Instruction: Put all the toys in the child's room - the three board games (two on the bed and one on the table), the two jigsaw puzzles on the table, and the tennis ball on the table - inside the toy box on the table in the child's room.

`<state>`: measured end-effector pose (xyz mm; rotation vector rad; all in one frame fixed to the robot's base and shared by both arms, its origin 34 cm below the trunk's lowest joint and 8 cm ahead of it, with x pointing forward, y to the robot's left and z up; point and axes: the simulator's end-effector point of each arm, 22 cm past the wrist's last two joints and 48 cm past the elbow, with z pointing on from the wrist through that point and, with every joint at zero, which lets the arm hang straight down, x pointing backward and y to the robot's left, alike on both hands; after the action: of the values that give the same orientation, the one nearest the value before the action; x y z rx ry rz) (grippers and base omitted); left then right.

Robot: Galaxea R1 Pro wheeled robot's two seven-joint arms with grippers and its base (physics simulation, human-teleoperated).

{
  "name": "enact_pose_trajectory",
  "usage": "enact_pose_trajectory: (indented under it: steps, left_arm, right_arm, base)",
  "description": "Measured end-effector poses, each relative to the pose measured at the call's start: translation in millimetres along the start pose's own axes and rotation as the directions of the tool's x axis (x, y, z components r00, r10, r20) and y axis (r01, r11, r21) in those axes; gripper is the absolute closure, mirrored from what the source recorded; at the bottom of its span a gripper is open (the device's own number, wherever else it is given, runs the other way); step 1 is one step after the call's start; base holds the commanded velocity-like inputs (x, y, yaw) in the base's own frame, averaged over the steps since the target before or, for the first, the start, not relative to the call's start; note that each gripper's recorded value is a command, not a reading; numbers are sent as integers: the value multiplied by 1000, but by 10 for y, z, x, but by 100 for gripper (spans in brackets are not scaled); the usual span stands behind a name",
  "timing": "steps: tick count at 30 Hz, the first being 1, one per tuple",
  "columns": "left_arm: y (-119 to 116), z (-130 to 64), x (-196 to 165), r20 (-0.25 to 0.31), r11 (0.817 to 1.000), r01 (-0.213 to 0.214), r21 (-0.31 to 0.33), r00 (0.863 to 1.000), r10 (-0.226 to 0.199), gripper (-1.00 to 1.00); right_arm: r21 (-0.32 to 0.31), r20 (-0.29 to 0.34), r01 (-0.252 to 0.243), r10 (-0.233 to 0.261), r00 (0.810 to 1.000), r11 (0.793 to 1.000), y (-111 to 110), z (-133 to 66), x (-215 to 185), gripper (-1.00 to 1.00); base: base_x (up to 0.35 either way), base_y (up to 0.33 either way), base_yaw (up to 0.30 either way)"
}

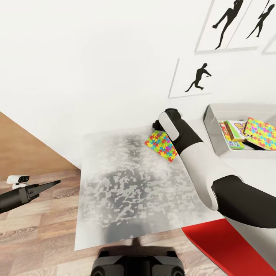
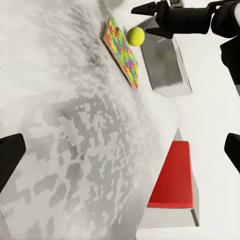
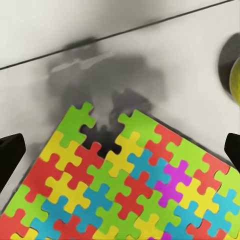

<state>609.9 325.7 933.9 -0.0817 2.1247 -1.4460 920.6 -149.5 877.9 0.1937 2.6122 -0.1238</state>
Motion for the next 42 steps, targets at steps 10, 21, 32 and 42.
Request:
enact_pose_trajectory:
  steps: [10, 21, 32, 42]
  left_arm:
    - [53, 12, 34, -5, 1000, 11, -5, 1000, -11, -100]
    - [110, 25, 72, -11, 1000, 22, -9, 1000, -22, -100]
    - [172, 37, 112, -17, 999, 34, -16, 999, -34, -100]
    - [254, 46, 169, -30, 999, 43, -33, 999, -44, -100]
  right_arm:
    - [9, -8, 7, -7, 1000, 1000, -14, 83, 58, -100]
    - [7, -13, 5, -5, 1000, 1000, -6, 152, 93, -100]
    - [5, 17, 4, -4, 1000, 1000, 17, 123, -122, -100]
    - [8, 24, -12, 11, 1000, 1000, 17, 210, -102, -100]
  base:
    - [0, 0, 0]
    - [0, 0, 0]
    - [0, 0, 0]
    - [0, 0, 0]
